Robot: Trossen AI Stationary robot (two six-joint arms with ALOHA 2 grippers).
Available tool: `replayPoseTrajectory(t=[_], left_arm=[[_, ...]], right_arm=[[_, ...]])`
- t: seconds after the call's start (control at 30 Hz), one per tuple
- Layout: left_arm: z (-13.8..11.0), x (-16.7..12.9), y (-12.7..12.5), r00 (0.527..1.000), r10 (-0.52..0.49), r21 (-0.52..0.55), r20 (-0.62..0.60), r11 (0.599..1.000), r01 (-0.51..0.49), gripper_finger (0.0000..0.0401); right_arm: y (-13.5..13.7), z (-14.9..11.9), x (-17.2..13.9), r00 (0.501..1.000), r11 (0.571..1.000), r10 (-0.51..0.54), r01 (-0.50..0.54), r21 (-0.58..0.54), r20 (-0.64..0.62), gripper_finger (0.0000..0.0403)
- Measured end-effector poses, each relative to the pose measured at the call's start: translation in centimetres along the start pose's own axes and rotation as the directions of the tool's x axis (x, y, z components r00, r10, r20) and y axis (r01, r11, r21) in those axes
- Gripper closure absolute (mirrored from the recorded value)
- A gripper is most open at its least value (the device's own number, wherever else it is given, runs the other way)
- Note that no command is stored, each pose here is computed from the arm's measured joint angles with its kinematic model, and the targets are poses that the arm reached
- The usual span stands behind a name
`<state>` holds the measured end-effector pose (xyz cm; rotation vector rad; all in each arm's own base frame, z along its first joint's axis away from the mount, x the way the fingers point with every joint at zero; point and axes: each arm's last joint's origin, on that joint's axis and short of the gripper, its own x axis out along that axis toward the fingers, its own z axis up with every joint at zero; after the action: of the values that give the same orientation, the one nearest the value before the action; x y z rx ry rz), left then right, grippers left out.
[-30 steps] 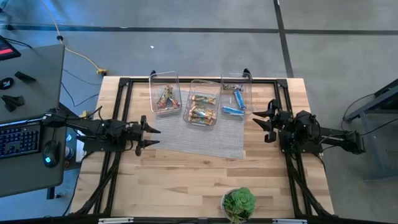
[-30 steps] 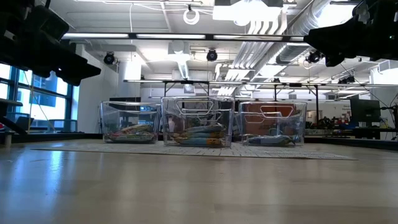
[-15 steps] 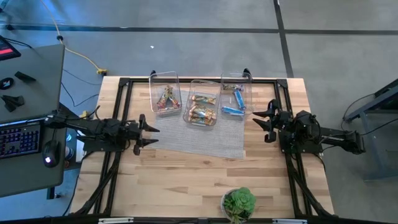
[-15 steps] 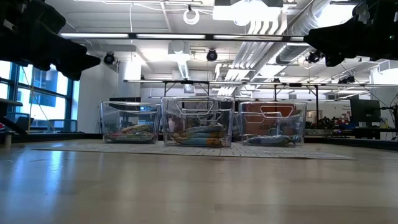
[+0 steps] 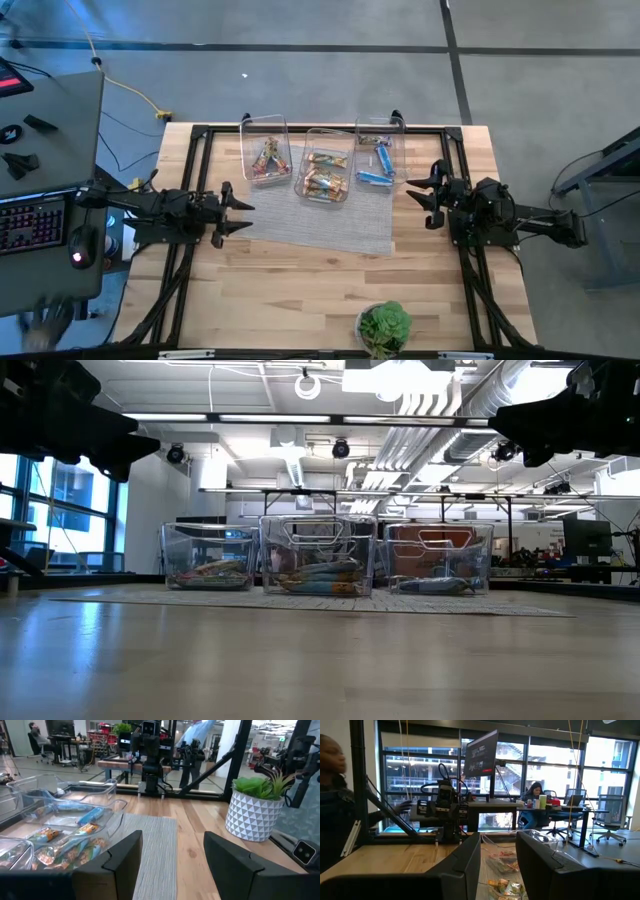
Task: Pick and place Granola Bars by type
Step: Return to Home Position
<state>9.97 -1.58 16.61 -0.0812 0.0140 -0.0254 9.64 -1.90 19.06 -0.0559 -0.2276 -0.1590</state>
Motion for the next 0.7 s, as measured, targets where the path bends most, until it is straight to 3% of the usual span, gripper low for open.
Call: replayPoseTrajectory(t=[0.7], left_arm=[[-0.11,-0.01,-0.47,0.999,-0.047,0.002,-0.013,0.999,0.047,0.0194]], right_arm=[[0.00,0.00,0.00,1.000,1.000,0.000,0.000,0.000,0.000,0.0295]])
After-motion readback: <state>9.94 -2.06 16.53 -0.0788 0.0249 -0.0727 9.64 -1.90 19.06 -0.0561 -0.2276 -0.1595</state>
